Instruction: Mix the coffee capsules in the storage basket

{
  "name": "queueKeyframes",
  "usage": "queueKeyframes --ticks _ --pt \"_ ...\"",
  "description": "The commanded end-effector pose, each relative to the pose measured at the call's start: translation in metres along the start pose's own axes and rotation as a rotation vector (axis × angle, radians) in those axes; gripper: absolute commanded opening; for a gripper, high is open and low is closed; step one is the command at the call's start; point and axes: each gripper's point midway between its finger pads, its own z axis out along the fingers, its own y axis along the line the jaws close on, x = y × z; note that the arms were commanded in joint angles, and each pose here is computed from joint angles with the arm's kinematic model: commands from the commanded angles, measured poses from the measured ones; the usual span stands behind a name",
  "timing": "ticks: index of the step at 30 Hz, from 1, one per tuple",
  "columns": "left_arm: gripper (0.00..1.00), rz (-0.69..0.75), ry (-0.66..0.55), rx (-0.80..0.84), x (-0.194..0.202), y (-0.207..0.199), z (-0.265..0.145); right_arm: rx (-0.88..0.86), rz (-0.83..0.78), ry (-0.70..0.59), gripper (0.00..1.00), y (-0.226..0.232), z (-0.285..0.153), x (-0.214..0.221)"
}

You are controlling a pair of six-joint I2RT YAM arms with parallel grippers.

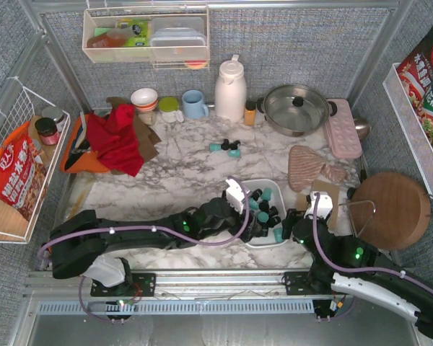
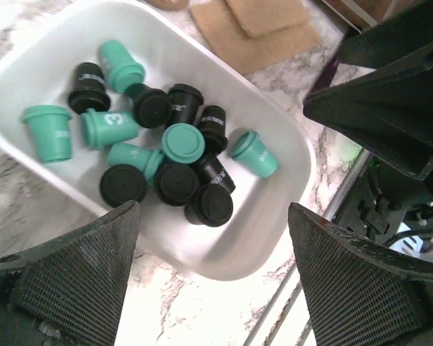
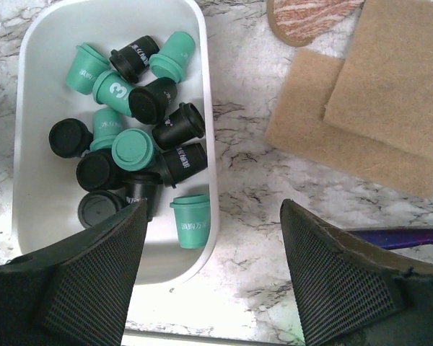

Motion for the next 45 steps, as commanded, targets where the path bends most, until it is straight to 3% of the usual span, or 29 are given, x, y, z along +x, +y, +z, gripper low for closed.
queueKeyframes --ticks 1,7,10,15,26,45 --pt "0.91 -0.016 -0.081 -0.128 -0.016 0.024 -0.018 0.013 -0.022 -0.006 0.78 0.000 0.002 -0.002" --pt "0.94 -0.073 -0.181 -0.577 -0.019 0.106 -0.076 0.010 -0.035 0.004 0.78 0.002 0.003 0.000" --pt "0.96 -0.107 -0.176 -0.756 -0.004 0.140 -0.108 0.008 -0.037 0.001 0.79 0.002 0.003 -0.001" --pt "0.95 -0.191 -0.175 -0.906 0.023 0.175 -0.148 0.002 -0.044 0.001 0.79 0.003 0.003 -0.001" --pt "0.72 -0.349 -0.099 -0.962 0.083 0.193 -0.185 -0.010 -0.047 0.006 0.79 0.006 0.003 -0.001" --pt "0.60 -0.352 -0.030 -0.914 0.107 0.190 -0.171 -0.018 -0.048 0.017 0.79 0.008 0.002 0.001"
